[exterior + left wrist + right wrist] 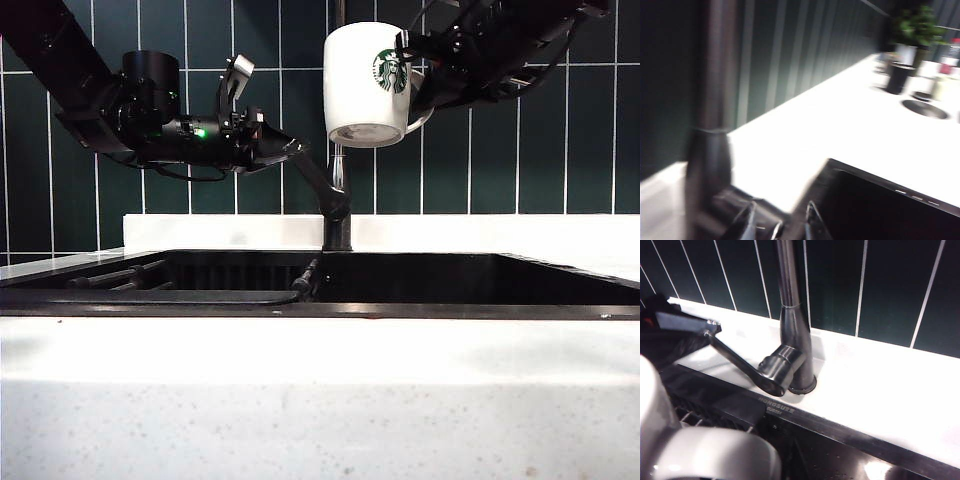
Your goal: Pick up the mug next to the sink, go to the faucet to get some water, pour the water into the sink, and finally put the mug back to its place.
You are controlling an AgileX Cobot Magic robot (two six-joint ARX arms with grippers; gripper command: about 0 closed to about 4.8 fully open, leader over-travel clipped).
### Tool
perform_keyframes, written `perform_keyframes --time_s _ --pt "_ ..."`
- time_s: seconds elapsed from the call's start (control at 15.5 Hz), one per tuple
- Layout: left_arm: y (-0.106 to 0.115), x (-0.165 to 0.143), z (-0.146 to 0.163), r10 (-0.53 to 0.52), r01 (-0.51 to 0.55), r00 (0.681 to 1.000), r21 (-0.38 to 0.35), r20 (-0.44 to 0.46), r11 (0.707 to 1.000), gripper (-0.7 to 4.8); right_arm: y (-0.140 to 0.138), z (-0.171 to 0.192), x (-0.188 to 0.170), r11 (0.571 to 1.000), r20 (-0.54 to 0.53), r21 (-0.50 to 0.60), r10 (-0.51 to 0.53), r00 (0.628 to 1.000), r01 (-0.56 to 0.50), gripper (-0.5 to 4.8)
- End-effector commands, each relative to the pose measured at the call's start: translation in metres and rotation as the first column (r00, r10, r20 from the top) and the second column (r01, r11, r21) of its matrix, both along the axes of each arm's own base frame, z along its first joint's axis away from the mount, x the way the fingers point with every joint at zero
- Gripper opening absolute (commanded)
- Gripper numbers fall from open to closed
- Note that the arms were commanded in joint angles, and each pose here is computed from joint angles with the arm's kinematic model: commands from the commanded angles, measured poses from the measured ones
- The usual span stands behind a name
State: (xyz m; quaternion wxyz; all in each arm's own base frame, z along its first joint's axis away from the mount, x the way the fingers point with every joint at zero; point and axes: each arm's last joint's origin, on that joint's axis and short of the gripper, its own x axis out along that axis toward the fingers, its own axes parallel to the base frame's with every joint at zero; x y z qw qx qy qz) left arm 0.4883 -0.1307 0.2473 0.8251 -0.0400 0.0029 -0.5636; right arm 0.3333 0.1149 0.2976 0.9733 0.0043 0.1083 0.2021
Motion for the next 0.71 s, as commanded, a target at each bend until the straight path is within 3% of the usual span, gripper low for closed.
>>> perform_keyframes --time_s 0.06,0.71 --pt "-0.005 -0.005 0.006 -0.105 0.105 0.994 -0.005 -0.009 0.994 1.22 0.006 0.016 -0.003 0.997 0.08 0.051 0.052 0.995 -0.056 -0.01" --pt "-0.004 -0.004 0.005 -0.078 0.078 0.997 -0.006 -0.016 0.997 1.22 0.018 0.007 0.017 0.996 0.088 0.054 0.072 0.993 -0.077 -0.01"
